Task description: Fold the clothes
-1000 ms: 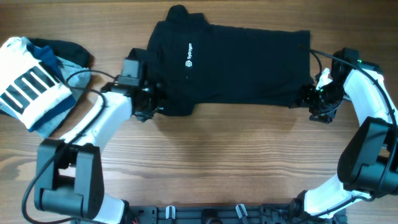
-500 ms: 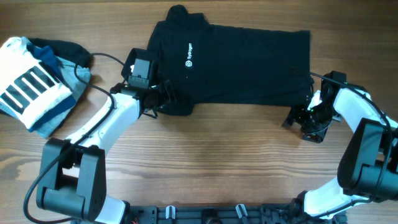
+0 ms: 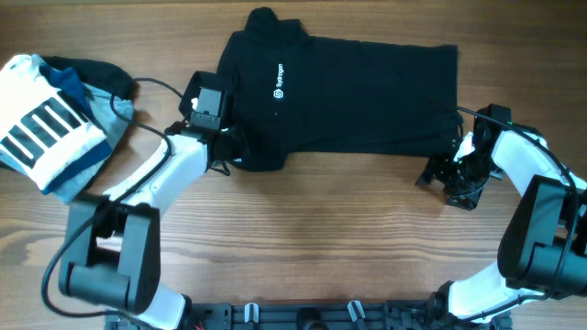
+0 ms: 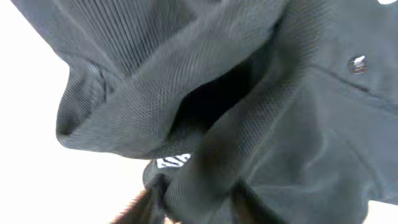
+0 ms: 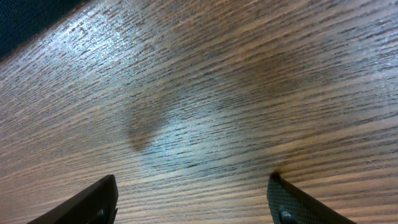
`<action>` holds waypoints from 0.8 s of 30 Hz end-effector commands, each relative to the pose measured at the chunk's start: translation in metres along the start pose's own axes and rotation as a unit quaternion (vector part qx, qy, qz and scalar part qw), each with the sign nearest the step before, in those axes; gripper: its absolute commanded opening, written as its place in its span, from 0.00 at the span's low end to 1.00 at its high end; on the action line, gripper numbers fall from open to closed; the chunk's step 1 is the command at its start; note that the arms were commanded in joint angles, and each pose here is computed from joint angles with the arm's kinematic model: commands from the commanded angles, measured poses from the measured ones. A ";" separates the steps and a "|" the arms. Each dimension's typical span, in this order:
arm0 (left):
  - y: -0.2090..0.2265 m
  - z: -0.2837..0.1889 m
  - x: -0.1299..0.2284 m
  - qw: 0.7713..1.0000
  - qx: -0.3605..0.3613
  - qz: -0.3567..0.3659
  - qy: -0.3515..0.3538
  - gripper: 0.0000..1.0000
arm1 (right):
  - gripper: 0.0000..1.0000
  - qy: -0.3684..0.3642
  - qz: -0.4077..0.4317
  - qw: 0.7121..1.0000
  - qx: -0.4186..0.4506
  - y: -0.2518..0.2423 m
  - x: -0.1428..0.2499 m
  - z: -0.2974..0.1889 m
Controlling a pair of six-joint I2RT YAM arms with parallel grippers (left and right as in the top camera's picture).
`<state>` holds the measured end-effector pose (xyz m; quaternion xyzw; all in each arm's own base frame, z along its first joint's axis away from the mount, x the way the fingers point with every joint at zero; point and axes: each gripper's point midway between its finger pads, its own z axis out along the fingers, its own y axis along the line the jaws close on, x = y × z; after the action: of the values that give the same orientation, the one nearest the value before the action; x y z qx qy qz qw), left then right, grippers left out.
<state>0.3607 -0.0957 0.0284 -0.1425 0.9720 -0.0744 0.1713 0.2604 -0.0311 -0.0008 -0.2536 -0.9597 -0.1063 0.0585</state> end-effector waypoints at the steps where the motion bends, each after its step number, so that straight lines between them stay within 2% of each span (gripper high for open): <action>1: -0.025 0.002 0.014 0.997 0.061 0.010 0.039 0.04 | 0.78 0.005 -0.002 1.000 0.006 -0.004 0.002 0.010; 5: -0.074 -0.040 -0.036 0.982 0.188 0.010 -0.008 0.04 | 0.78 0.004 -0.003 1.000 0.006 -0.004 0.002 0.010; 7: -0.091 -0.066 -0.092 0.964 0.247 -0.007 -0.097 0.05 | 0.78 0.004 -0.004 1.000 0.006 -0.004 0.002 0.010; 8: -0.089 -0.071 -0.114 0.958 0.250 -0.022 -0.139 0.12 | 0.78 0.004 -0.005 1.000 0.006 -0.004 0.002 0.010; 9: -0.081 -0.071 -0.131 0.956 0.234 -0.042 -0.174 0.40 | 0.78 0.004 -0.005 1.000 0.006 -0.004 0.002 0.010; 11: -0.068 -0.064 -0.140 0.956 0.212 -0.075 -0.187 0.76 | 0.78 0.005 -0.005 1.000 0.006 -0.004 0.003 0.010; 12: -0.062 -0.051 -0.129 0.964 0.196 -0.080 -0.160 0.83 | 0.78 0.005 -0.005 1.000 0.006 -0.004 0.002 0.010; 16: -0.026 -0.028 -0.095 0.987 0.107 -0.071 -0.097 0.83 | 0.79 0.005 -0.006 1.000 0.006 -0.004 0.002 0.010; 21: 0.024 -0.028 -0.114 0.985 0.035 -0.102 -0.131 0.83 | 0.79 0.005 -0.006 1.000 0.006 -0.004 0.002 0.010; 24: 0.039 -0.025 -0.120 0.984 0.025 -0.116 -0.136 0.84 | 0.79 0.005 -0.006 1.000 0.006 -0.004 0.002 0.010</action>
<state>0.4474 -0.0435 0.0916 -0.2469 0.9146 -0.1338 0.2910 0.2604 -0.0311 -0.0007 -0.2533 -0.9598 -0.1063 0.0575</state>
